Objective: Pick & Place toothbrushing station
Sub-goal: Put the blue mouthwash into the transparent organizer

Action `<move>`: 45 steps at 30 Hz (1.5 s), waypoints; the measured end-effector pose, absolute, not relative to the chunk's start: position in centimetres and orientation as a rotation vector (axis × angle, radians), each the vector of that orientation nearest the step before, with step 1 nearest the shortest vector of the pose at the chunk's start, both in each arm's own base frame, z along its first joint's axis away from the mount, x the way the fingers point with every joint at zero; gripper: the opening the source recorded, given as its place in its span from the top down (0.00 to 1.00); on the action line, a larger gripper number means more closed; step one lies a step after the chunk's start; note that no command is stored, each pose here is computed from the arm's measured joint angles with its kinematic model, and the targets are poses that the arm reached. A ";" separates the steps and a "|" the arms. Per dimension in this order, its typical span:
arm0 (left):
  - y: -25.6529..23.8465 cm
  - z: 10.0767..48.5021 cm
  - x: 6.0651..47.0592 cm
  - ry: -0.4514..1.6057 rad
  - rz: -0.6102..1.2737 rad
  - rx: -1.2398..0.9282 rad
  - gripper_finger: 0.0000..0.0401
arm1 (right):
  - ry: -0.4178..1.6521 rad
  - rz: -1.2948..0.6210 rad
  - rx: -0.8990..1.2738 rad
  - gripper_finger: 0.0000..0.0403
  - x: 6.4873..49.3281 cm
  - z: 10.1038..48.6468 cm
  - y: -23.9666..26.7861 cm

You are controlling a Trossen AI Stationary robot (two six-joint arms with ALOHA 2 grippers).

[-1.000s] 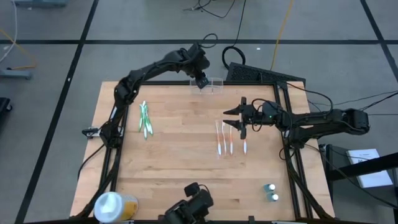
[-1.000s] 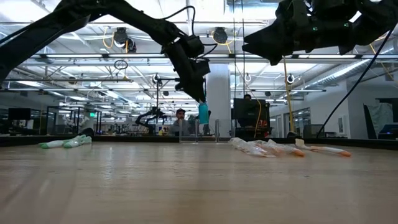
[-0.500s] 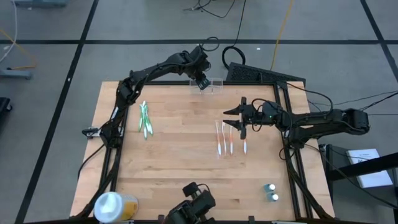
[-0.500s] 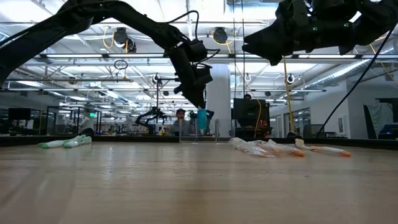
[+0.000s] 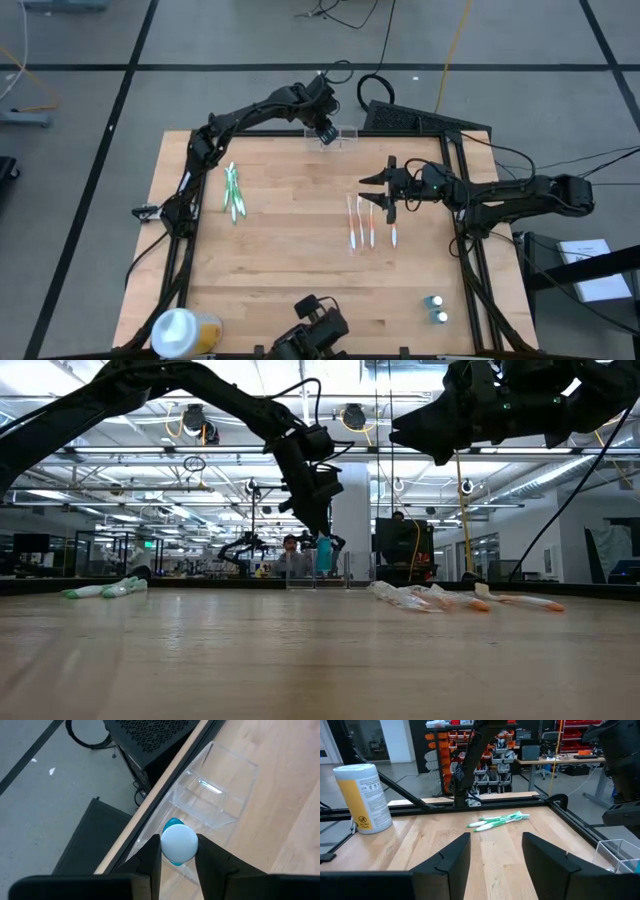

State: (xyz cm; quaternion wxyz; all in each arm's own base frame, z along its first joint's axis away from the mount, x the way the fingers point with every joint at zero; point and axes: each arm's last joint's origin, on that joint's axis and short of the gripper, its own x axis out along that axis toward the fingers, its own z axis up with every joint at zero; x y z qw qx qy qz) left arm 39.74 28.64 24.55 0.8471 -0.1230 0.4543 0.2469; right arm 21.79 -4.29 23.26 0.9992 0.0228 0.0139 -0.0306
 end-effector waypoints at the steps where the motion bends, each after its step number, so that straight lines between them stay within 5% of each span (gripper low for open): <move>1: 28.6 24.5 39.7 0.958 0.521 -0.260 0.77 | 0.028 -0.061 0.046 0.58 21.8 23.3 -4.3; 30: 29.1 21.6 40.6 1.011 0.572 -0.257 0.77 | 0.032 -0.057 0.047 0.58 21.8 23.2 -4.3; 38: 29.2 21.7 40.5 1.021 0.620 -0.232 0.50 | 0.032 -0.057 0.047 0.58 21.8 23.2 -4.3; 45: 29.2 21.7 40.5 1.019 0.621 -0.231 0.43 | 0.036 -0.057 0.048 0.58 21.8 23.2 -4.3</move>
